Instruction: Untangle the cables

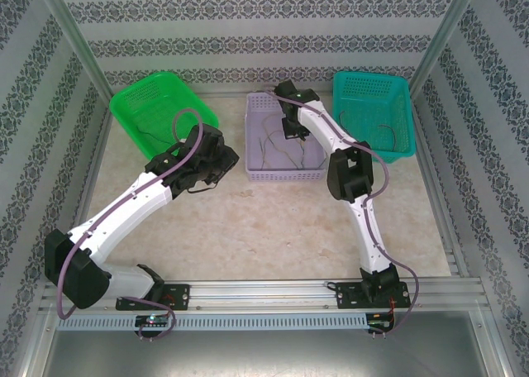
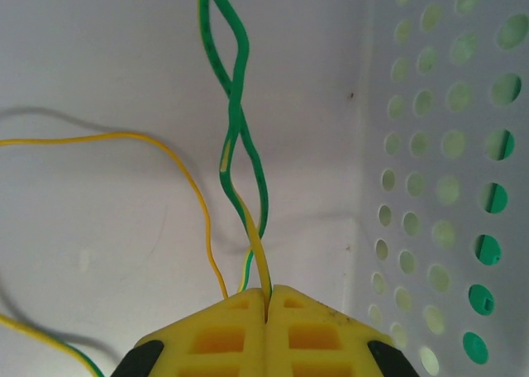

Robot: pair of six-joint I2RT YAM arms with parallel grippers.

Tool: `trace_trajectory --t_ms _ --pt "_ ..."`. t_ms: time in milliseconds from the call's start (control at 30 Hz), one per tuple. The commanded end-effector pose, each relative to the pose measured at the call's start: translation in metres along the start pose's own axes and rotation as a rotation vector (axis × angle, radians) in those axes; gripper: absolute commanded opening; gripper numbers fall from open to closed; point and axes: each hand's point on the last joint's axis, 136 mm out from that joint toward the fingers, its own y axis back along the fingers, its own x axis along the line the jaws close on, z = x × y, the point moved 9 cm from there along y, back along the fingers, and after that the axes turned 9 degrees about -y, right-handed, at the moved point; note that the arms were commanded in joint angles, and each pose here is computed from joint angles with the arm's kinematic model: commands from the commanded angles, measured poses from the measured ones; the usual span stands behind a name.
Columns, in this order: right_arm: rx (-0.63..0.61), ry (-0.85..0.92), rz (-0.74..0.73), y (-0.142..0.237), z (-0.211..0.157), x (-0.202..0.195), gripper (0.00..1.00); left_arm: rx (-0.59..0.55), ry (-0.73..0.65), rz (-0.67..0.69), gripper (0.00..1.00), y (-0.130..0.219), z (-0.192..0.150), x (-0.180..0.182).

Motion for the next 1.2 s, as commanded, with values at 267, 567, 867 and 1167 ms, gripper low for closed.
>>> trace_trajectory --t_ms 267,567,867,1167 --pt "0.056 0.073 -0.057 -0.020 -0.011 0.010 0.00 -0.049 -0.015 -0.001 0.33 0.022 0.002 0.002" --pt "0.021 0.060 -0.060 -0.007 -0.006 0.012 0.26 -0.052 -0.020 0.012 0.34 0.026 0.001 0.005" --pt "-0.105 -0.013 -0.018 0.052 0.013 -0.002 0.42 -0.070 -0.051 0.029 0.35 0.032 0.005 0.004" --pt "-0.214 -0.115 0.045 0.117 0.025 -0.028 0.50 -0.090 -0.067 0.069 0.46 0.048 0.020 0.006"
